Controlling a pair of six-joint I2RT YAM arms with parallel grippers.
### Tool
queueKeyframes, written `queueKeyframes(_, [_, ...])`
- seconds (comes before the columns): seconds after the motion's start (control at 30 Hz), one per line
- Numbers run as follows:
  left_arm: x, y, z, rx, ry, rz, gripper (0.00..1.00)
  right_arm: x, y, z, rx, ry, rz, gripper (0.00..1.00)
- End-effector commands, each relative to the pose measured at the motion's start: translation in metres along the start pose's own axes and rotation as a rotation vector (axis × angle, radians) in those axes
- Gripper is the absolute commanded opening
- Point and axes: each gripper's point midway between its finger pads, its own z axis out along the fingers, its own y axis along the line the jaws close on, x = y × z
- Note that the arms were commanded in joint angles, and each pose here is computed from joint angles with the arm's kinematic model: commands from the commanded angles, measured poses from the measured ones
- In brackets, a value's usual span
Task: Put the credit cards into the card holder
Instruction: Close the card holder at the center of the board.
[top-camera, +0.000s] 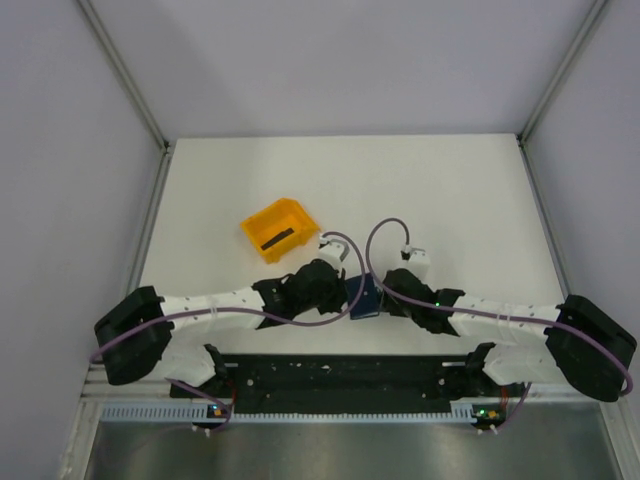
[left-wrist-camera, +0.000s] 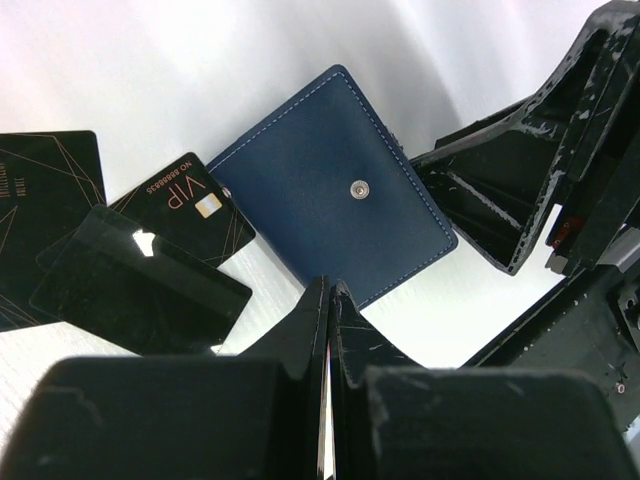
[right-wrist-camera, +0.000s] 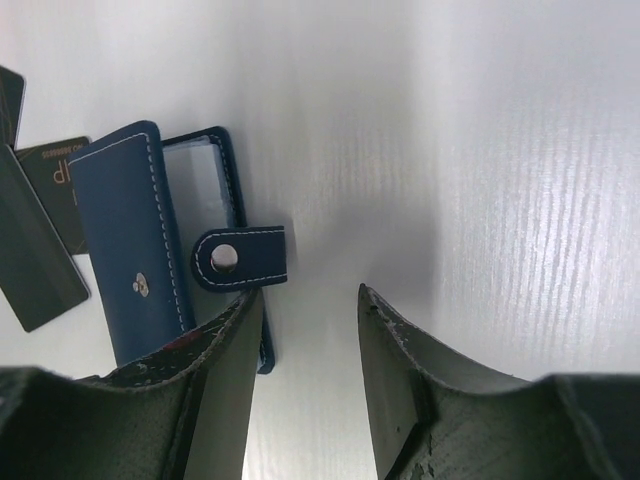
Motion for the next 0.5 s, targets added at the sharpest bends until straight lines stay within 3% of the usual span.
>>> queueKeyframes(0.0, [-0.004, -0.004, 0.006, 0.025, -0.025, -0.011, 0.0, -0.015, -0.008, 0.002, 0.071, -0.075, 0.093, 0.44])
queueKeyframes(0.47, [-0.012, -0.009, 0.018, 0.025, -0.026, 0.016, 0.0, -0.029, -0.022, -0.007, 0.097, -0.165, 0.278, 0.45])
